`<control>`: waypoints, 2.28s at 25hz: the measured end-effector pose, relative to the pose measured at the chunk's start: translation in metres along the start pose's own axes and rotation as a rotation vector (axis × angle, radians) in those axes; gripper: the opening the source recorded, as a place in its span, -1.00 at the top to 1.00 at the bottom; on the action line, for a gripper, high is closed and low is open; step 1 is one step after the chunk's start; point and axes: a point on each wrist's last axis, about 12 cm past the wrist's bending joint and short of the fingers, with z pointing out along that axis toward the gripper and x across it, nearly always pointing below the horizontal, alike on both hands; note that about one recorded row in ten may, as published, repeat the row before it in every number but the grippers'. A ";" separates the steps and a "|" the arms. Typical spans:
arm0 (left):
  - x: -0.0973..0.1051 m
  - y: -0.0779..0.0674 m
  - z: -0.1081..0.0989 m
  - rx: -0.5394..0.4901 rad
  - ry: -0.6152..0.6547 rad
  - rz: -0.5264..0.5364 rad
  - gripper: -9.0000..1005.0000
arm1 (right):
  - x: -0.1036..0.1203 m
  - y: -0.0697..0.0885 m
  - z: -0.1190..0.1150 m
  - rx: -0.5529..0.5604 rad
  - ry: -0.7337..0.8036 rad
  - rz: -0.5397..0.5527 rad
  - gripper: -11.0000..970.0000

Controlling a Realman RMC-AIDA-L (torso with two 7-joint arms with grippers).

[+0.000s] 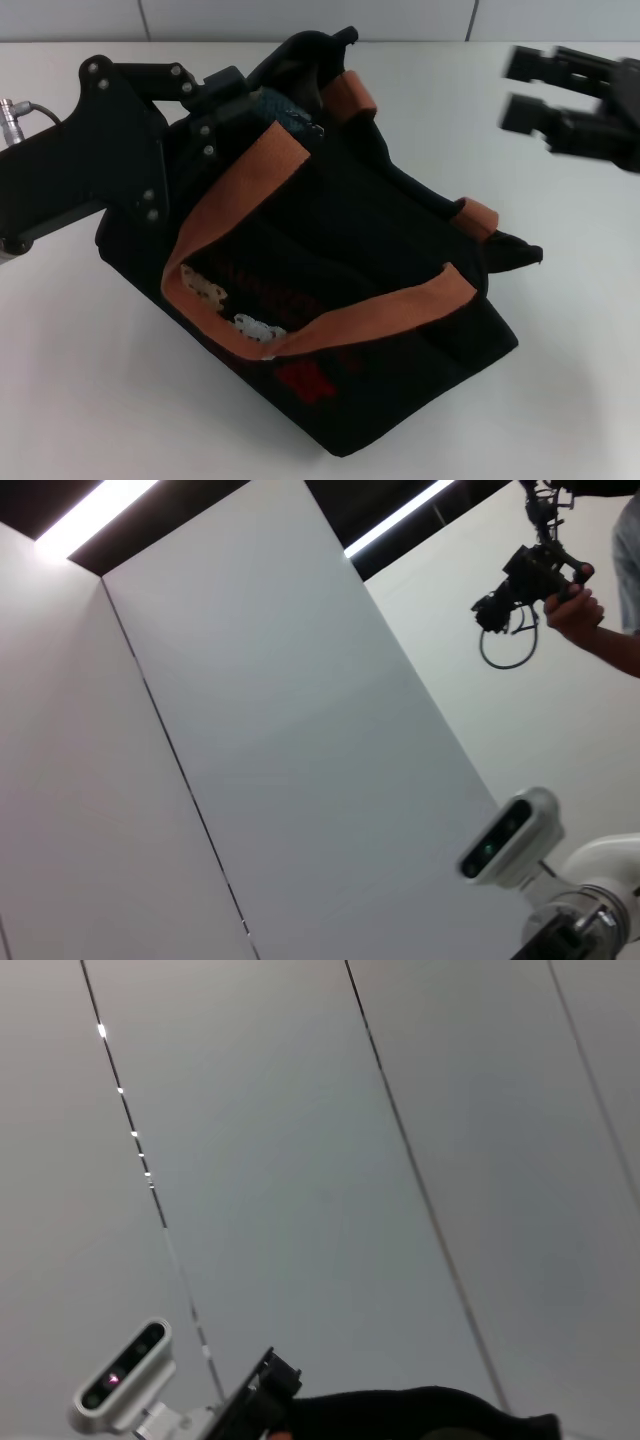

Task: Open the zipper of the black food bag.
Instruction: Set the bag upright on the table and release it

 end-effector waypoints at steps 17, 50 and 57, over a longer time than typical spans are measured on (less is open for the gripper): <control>-0.001 0.001 0.007 0.033 -0.004 0.024 0.78 | -0.081 0.017 0.081 0.009 0.430 0.094 -0.06; -0.001 0.001 0.008 0.041 -0.010 0.029 0.78 | -0.107 0.028 0.138 0.101 0.608 0.133 -0.06; -0.001 0.002 0.010 0.047 -0.016 0.032 0.78 | -0.100 0.016 0.146 0.132 0.628 0.161 -0.06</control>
